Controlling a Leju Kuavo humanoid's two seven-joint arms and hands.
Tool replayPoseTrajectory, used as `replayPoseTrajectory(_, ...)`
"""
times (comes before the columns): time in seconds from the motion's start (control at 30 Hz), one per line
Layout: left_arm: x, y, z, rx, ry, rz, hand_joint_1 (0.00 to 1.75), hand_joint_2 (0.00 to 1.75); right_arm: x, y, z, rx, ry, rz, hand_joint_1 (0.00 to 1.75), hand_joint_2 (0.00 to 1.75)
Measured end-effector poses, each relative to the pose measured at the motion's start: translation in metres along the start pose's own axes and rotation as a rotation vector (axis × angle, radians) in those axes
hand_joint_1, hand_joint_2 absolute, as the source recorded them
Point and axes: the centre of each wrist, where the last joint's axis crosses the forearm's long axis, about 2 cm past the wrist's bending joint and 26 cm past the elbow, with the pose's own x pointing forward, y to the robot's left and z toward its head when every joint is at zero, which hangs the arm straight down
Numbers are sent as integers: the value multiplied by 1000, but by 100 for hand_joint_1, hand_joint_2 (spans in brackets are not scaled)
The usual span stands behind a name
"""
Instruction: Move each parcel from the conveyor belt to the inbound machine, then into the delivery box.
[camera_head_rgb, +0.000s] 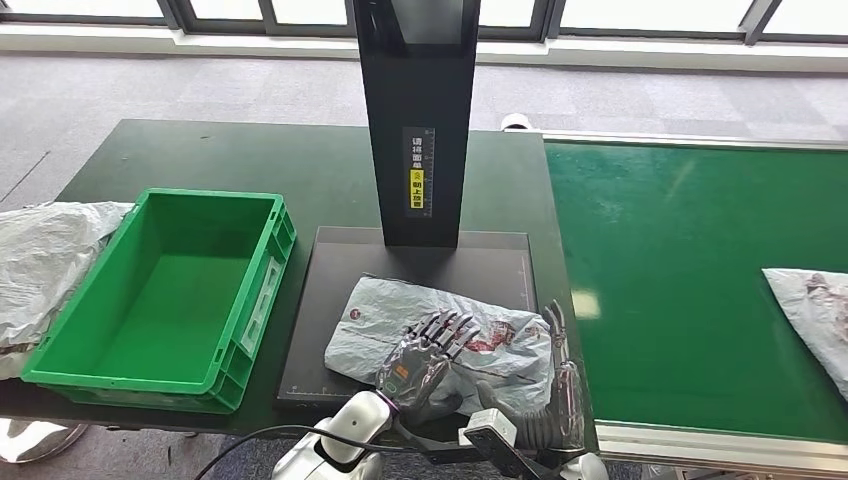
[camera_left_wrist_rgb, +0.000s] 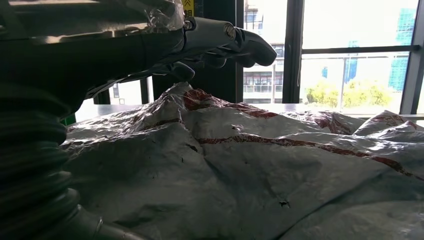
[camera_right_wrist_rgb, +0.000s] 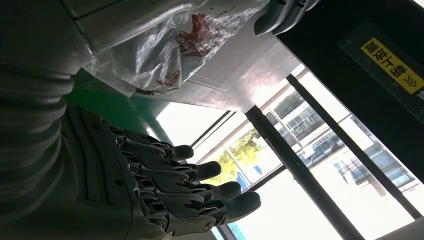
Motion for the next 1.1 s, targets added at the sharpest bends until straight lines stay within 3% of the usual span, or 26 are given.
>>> replayPoseTrajectory(1.1, 0, 0, -2, -4, -5, -4, 0, 175, 2, -1, -1, -9, -4, -3, 0, 175)
